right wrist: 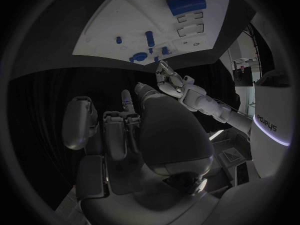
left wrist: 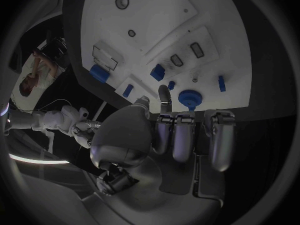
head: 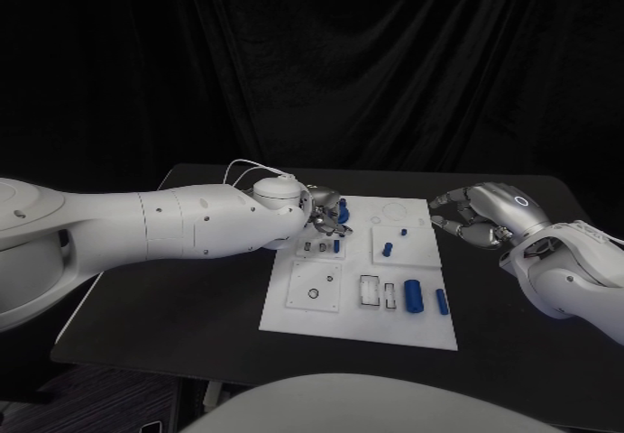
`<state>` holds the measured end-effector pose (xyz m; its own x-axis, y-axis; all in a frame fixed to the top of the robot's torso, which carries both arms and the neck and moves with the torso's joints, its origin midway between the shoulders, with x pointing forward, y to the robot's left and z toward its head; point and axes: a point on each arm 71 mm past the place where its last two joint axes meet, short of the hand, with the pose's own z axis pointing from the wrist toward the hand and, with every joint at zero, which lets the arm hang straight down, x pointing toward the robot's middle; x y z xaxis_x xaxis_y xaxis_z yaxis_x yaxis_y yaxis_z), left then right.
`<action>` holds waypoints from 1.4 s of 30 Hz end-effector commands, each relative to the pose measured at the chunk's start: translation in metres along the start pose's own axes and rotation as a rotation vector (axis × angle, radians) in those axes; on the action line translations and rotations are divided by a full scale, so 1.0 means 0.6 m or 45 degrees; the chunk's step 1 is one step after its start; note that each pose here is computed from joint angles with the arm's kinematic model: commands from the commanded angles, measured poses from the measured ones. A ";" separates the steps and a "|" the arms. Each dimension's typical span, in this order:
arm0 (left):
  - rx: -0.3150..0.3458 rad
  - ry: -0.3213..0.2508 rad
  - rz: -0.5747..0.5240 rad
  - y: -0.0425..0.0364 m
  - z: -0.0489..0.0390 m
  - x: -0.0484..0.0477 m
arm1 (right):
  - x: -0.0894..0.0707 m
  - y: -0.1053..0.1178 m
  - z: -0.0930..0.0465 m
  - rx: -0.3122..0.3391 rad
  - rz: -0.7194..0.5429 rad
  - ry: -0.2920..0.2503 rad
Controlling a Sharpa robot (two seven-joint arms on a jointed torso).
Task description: Assemble the parts on the task board
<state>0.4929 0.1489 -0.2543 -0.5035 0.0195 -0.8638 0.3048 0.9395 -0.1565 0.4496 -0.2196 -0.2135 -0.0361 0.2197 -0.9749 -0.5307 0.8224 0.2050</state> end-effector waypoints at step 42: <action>0.005 0.062 -0.005 0.004 0.010 0.034 | 0.006 -0.005 0.002 0.073 0.000 0.023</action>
<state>0.4889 0.1516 -0.2743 -0.5352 0.0248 -0.8444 0.2922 0.9433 -0.1575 0.4516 -0.2194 -0.2165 -0.0499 0.2129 -0.9758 -0.4990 0.8410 0.2090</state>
